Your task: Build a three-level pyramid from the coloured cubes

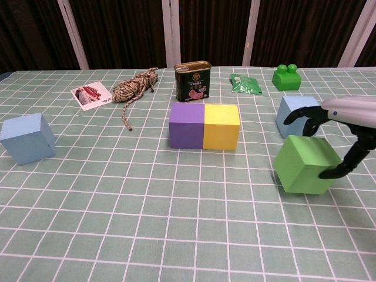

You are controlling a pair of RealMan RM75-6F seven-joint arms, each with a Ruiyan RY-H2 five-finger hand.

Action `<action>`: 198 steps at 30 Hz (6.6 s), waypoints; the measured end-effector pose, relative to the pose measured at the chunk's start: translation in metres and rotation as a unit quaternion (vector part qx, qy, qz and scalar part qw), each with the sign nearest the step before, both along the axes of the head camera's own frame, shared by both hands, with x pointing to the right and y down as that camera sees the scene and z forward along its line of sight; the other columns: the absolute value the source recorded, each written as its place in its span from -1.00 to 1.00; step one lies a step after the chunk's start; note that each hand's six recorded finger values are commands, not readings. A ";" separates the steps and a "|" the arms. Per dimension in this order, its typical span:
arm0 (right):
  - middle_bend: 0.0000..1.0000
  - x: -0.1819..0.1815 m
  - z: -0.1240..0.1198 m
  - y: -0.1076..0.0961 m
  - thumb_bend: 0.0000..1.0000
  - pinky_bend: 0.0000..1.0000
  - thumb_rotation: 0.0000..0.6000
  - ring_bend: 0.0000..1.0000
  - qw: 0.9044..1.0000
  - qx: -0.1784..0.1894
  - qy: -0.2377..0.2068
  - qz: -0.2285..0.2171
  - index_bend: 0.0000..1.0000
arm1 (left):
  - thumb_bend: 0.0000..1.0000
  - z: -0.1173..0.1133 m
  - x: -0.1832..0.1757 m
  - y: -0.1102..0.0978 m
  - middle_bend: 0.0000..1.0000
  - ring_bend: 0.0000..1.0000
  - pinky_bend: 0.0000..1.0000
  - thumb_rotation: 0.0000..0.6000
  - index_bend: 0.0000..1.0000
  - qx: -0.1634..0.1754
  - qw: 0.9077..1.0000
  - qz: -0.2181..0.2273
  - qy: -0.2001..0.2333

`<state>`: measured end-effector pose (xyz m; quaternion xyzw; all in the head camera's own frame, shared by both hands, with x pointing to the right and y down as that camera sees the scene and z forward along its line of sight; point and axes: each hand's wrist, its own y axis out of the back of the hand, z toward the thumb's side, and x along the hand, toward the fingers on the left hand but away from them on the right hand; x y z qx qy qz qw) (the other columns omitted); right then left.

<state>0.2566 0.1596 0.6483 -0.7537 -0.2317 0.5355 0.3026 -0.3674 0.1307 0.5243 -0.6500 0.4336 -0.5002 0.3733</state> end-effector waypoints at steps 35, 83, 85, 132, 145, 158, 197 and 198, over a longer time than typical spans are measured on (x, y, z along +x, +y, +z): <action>-0.62 0.002 0.005 -0.001 -0.59 -1.00 1.00 -0.74 0.995 0.019 0.070 0.072 -1.00 | -0.80 0.002 0.002 0.002 -1.00 -1.00 -0.88 1.00 -1.00 -0.010 1.000 0.002 0.002; -0.02 -0.013 0.010 -0.022 -0.47 -1.00 1.00 -0.39 0.998 0.066 -0.006 0.000 -0.61 | -0.80 0.002 0.003 0.000 -1.00 -1.00 -0.88 1.00 -1.00 -0.013 1.000 -0.002 0.015; -0.02 -0.014 0.011 -0.026 -0.47 -1.00 1.00 -0.39 0.998 0.067 -0.003 0.001 -0.60 | -0.80 0.002 0.002 -0.001 -1.00 -1.00 -0.88 1.00 -1.00 -0.014 1.000 -0.004 0.016; -0.02 -0.022 0.037 -0.072 -0.46 -1.00 1.00 -0.39 0.998 0.059 0.020 0.028 -0.57 | -0.79 0.008 -0.006 -0.005 -1.00 -1.00 -0.88 1.00 -1.00 -0.022 1.000 -0.017 0.008; -0.02 -0.035 0.035 -0.073 -0.46 -1.00 1.00 -0.39 0.999 0.051 0.003 0.010 -0.57 | -0.79 0.010 -0.007 -0.006 -1.00 -1.00 -0.88 1.00 -1.00 -0.024 0.999 -0.019 0.008; -0.02 -0.038 0.038 -0.078 -0.47 -1.00 1.00 -0.39 0.998 0.058 0.004 0.003 -0.57 | -0.79 0.011 -0.009 -0.007 -1.00 -1.00 -0.88 1.00 -1.00 -0.027 0.999 -0.023 0.007; -0.02 -0.050 0.046 -0.083 -0.47 -1.00 1.00 -0.39 0.998 0.057 -0.001 0.002 -0.57 | -0.79 0.016 -0.013 -0.007 -1.00 -1.00 -0.88 1.00 -1.00 -0.033 0.999 -0.028 0.001; -0.02 -0.050 0.045 -0.083 -0.47 -1.00 1.00 -0.39 0.998 0.057 -0.002 0.003 -0.57 | -0.79 0.016 -0.013 -0.007 -1.00 -1.00 -0.88 1.00 -1.00 -0.033 0.999 -0.029 0.000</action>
